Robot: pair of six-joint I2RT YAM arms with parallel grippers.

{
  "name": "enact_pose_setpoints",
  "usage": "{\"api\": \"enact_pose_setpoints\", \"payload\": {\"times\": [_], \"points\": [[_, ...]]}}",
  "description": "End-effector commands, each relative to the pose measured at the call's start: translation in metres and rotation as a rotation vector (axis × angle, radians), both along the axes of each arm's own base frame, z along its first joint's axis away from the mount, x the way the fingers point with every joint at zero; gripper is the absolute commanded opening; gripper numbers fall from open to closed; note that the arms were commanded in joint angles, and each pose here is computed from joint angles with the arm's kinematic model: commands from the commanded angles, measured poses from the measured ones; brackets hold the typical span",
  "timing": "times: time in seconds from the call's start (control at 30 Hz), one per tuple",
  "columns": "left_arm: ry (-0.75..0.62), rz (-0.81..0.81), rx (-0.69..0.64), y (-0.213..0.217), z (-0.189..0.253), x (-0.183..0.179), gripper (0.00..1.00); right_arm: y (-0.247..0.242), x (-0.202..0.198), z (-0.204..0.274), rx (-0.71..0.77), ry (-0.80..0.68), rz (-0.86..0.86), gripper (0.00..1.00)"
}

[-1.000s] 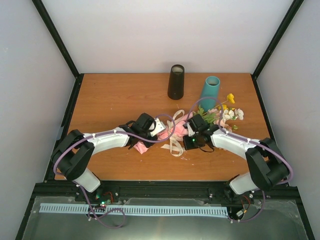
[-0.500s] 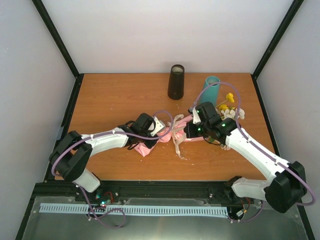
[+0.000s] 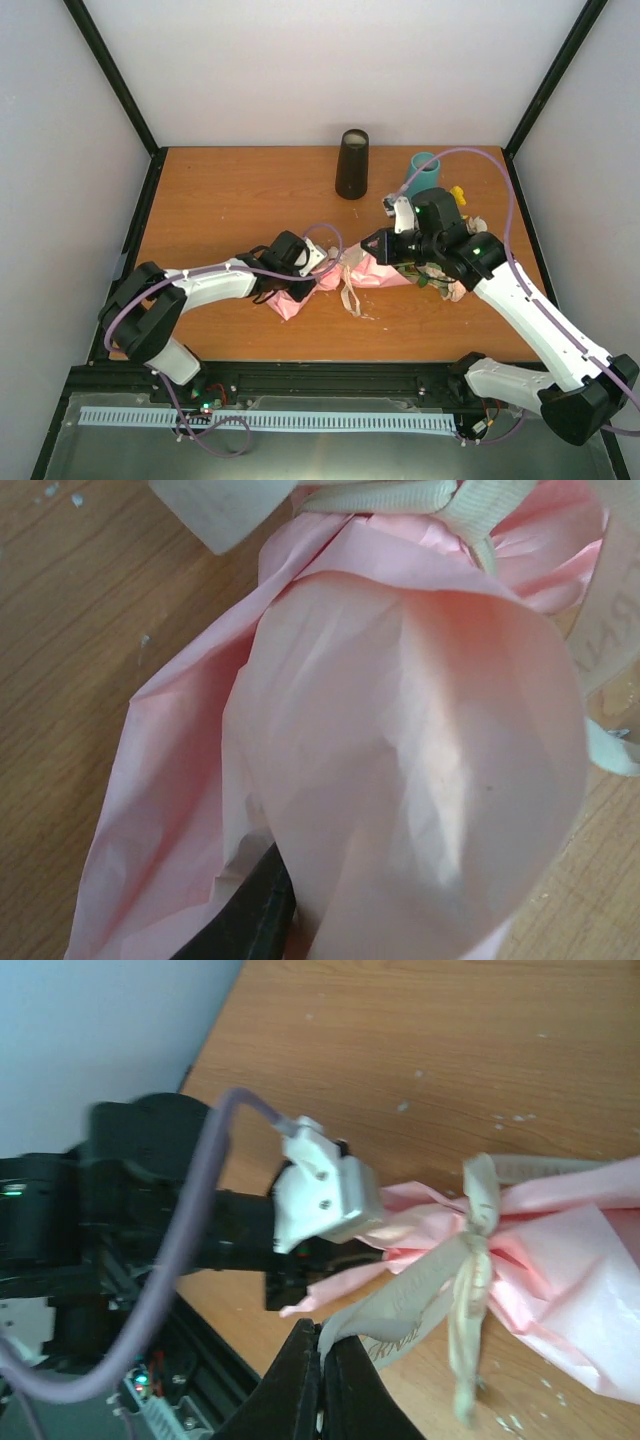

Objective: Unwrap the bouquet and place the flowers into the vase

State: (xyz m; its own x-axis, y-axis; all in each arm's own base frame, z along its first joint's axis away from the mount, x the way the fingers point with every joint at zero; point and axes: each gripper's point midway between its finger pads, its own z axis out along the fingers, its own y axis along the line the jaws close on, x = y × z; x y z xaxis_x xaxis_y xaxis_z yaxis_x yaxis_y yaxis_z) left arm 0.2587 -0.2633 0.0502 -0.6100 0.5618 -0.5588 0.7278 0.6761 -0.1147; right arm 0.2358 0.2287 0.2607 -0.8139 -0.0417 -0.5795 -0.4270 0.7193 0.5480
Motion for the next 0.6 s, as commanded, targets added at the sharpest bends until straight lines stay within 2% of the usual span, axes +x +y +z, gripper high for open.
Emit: {"api": "enact_pose_setpoints", "payload": {"times": [0.0, 0.13, 0.37, 0.5, 0.57], "points": [[0.018, 0.033, -0.008, -0.004, -0.002, 0.007, 0.17, 0.010, -0.013, 0.033, 0.103, -0.019, 0.064, 0.03], [0.003, 0.035, -0.011, -0.005, 0.006, 0.010, 0.22, 0.002, -0.013, 0.016, 0.060, 0.006, 0.028, 0.03], [-0.030, -0.004, -0.098, -0.012, 0.052, 0.004, 0.62, -0.017, -0.014, -0.029, -0.044, 0.099, -0.074, 0.03], [-0.036, -0.038, -0.172, -0.023, 0.083, 0.001, 0.76, -0.022, -0.018, -0.038, -0.058, 0.110, -0.080, 0.03], [-0.034, -0.043, -0.189, -0.028, 0.089, 0.003, 0.80, -0.022, -0.020, -0.041, -0.063, 0.118, -0.078, 0.03]]}}
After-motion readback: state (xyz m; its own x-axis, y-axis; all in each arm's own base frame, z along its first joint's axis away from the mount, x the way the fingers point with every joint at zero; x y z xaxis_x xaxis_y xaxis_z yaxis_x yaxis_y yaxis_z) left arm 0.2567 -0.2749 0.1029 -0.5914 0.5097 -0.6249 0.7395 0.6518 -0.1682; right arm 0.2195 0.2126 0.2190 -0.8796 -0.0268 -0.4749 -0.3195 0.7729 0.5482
